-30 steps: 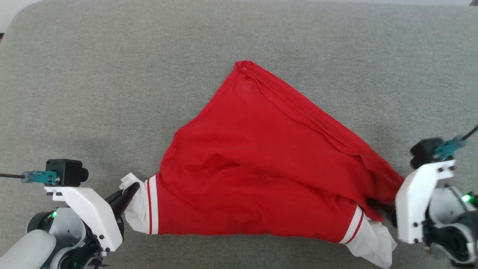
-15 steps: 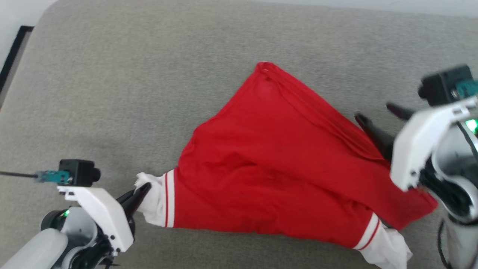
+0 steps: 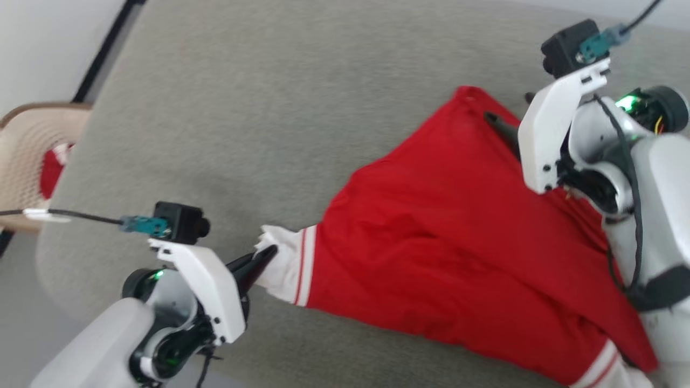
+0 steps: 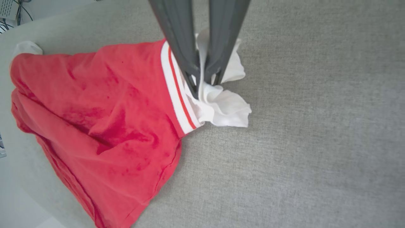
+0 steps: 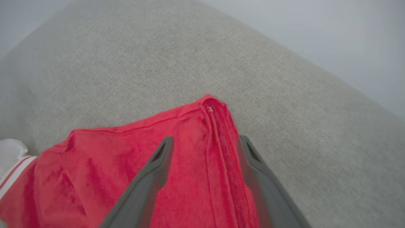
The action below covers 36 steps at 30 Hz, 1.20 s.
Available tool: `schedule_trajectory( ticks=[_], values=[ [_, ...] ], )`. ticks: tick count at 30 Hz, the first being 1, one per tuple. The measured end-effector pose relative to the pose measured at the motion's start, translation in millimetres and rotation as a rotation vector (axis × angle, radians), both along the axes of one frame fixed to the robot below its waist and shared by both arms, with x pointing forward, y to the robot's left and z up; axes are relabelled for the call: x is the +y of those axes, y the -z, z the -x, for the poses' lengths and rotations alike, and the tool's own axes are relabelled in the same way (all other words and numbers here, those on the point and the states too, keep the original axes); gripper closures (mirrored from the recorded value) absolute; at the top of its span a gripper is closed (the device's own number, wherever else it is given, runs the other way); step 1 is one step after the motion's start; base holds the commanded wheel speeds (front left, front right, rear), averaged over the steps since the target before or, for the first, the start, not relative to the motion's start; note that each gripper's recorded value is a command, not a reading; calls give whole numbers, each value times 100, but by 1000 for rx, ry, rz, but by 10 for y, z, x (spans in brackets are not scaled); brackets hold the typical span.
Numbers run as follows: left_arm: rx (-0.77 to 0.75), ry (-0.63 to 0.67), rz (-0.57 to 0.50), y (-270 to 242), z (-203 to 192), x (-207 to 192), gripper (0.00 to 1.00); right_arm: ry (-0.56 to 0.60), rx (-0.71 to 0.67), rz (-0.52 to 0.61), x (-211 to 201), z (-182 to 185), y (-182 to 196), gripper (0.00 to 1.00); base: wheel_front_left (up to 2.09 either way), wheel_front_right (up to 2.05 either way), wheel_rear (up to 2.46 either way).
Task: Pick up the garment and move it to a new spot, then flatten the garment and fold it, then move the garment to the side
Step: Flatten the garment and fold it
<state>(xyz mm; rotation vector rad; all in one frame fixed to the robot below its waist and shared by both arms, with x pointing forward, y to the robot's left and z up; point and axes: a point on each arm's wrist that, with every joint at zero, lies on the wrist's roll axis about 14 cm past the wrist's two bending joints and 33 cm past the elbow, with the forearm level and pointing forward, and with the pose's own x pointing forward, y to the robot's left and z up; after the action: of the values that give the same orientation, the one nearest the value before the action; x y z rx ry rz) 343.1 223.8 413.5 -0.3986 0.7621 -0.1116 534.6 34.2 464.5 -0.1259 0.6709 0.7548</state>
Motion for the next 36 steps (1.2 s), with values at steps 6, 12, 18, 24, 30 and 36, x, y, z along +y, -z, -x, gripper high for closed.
schedule_trajectory(
  ticks=[6, 12, 18, 24, 30, 36],
  values=[
    [7, -23, -2, 36, 50, 49, 100, -39, 67, 91, 193, -185, 347, 0, 0, 0, 0],
    [24, -46, 3, 97, 83, 89, 100, -67, 170, 191, 251, -170, 762, 0, 0, 0, 0],
    [44, -66, 3, 178, 104, 139, 100, -103, 254, 275, 297, -118, 991, 0, 0, 0, 0],
    [45, -55, -7, 192, 46, 175, 100, -89, 272, 257, 267, -150, 956, 100, 0, 0, 0],
    [19, -22, -65, -5, -161, 374, 100, -43, 230, 186, 152, -247, 731, 100, 0, 0, 0],
    [-35, 28, -162, -421, -520, 596, 100, 18, 98, 116, -124, -442, 246, 100, 0, 0, 0]
  ],
)
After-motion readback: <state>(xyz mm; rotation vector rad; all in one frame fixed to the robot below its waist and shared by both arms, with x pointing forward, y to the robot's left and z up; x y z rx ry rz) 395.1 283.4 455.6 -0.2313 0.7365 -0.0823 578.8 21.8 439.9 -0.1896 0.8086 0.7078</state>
